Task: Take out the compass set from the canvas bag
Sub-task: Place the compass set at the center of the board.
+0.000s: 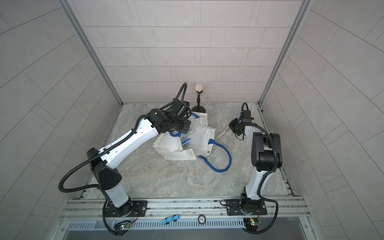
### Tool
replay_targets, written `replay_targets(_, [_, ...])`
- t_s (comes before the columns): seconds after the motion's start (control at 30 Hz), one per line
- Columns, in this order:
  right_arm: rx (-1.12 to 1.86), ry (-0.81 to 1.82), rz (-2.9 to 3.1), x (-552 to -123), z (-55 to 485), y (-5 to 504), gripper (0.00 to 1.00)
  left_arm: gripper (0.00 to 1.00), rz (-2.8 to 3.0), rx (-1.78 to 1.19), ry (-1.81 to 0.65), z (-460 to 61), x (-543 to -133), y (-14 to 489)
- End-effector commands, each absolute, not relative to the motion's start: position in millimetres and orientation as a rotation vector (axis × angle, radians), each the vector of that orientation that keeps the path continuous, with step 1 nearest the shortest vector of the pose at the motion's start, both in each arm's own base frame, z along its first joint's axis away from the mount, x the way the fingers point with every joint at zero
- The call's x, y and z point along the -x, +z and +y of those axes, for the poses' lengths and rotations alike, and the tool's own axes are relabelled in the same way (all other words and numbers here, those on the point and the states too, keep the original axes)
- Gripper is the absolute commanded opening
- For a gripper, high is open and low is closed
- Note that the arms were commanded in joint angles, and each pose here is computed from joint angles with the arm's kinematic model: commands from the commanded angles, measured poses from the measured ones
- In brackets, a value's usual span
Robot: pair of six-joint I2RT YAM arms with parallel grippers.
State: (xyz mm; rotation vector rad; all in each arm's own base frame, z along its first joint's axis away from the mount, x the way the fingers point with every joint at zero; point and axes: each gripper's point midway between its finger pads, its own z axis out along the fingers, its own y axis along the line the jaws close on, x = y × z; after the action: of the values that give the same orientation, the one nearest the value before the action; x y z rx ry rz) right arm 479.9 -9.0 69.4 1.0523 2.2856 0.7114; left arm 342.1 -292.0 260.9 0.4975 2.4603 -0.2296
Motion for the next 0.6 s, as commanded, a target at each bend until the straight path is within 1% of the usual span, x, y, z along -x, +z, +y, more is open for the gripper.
replay_targets(0.0, [-1.041,0.717,2.313,-482,-6,63,0.3,0.0,2.455,-0.504,-0.219,-282,-340,272])
replay_targets(0.1, [-1.071,0.646,2.359,-466,-15,61,0.51,0.0,2.451,-0.502,-0.218,-281,-342,274])
replay_targets(0.2, [-1.043,0.578,2.367,-452,-21,83,0.62,0.0,2.444,-0.5,-0.213,-280,-344,275])
replay_targets(0.3, [-1.012,0.527,2.346,-435,-23,117,0.63,0.0,2.436,-0.498,-0.209,-280,-345,277])
replay_targets(0.37, [-0.976,0.539,2.325,-421,-16,139,0.6,0.0,2.433,-0.493,-0.209,-280,-346,278])
replay_targets(0.43, [-0.918,0.578,2.312,-406,3,159,0.58,0.0,2.432,-0.49,-0.214,-281,-347,279])
replay_targets(0.57, [-0.774,0.715,2.323,-370,68,186,0.55,0.0,2.434,-0.483,-0.228,-284,-348,280])
